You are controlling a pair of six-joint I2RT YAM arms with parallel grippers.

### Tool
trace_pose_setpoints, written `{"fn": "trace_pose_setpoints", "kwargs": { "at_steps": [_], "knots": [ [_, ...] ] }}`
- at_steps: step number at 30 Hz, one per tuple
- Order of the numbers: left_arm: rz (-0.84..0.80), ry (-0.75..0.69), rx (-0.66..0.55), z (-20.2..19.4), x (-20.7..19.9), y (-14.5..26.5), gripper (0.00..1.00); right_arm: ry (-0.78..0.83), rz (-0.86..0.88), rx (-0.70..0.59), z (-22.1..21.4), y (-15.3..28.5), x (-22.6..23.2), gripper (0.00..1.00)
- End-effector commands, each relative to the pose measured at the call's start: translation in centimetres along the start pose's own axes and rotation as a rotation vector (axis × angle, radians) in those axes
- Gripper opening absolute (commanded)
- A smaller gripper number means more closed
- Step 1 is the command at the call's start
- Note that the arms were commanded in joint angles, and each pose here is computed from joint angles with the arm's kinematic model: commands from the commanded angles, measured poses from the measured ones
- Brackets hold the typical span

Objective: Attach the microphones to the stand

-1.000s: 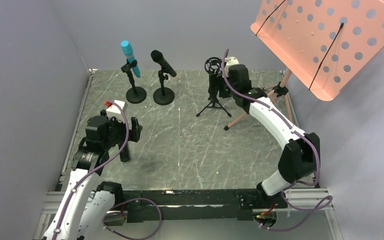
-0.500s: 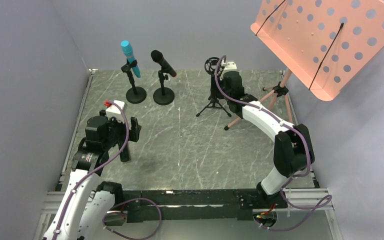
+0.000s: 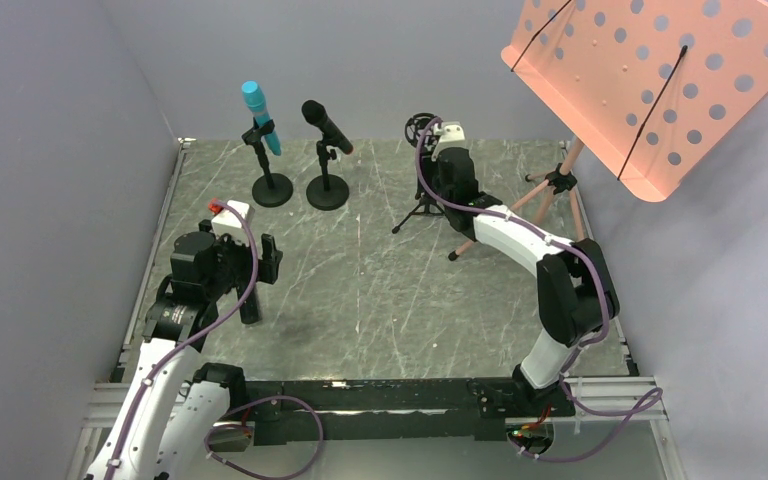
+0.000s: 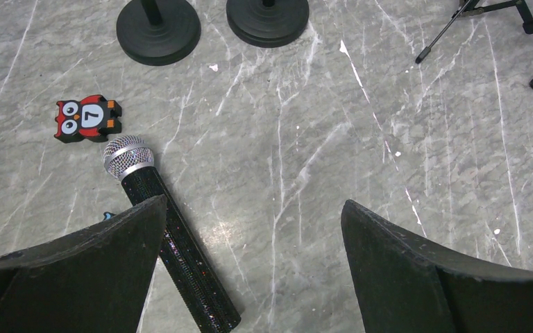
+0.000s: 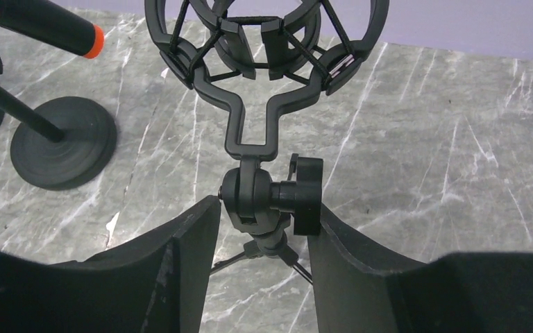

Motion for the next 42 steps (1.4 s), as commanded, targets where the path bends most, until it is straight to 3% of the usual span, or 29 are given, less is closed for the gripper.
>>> {"fn": "trace_pose_setpoints", "kwargs": {
  "at_steps": [1, 12, 19, 42],
  "knots": [
    [0.018, -0.007, -0.017, 0.3, 0.3, 0.0, 0.99, -0.017, 0.01, -0.065, 0.3, -0.2, 0.3, 0.52],
    [0.022, -0.007, -0.014, 0.2, 0.3, 0.0, 0.99, -0.108, 0.113, 0.004, 0.0, 0.8, 1.3, 0.46],
    [0.027, -0.007, -0.019, 0.2, 0.3, 0.1, 0.99, -0.146, 0.135, 0.053, 0.3, 2.3, 0.8, 0.55],
    [0.019, -0.002, -0.013, 0.2, 0.2, -0.1, 0.99, -0.156, -0.004, -0.047, 2.0, 0.5, -0.3, 0.5]
  ]
}}
Point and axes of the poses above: each gripper's point midway between its finger pads, its own y axis back along the fingers, its own x axis along the line the jaws close on, z = x × y, the point moved 9 cm from there along y, back along the fingers, and after that the axes turned 14 degrees about -y, right-handed, at the moved point
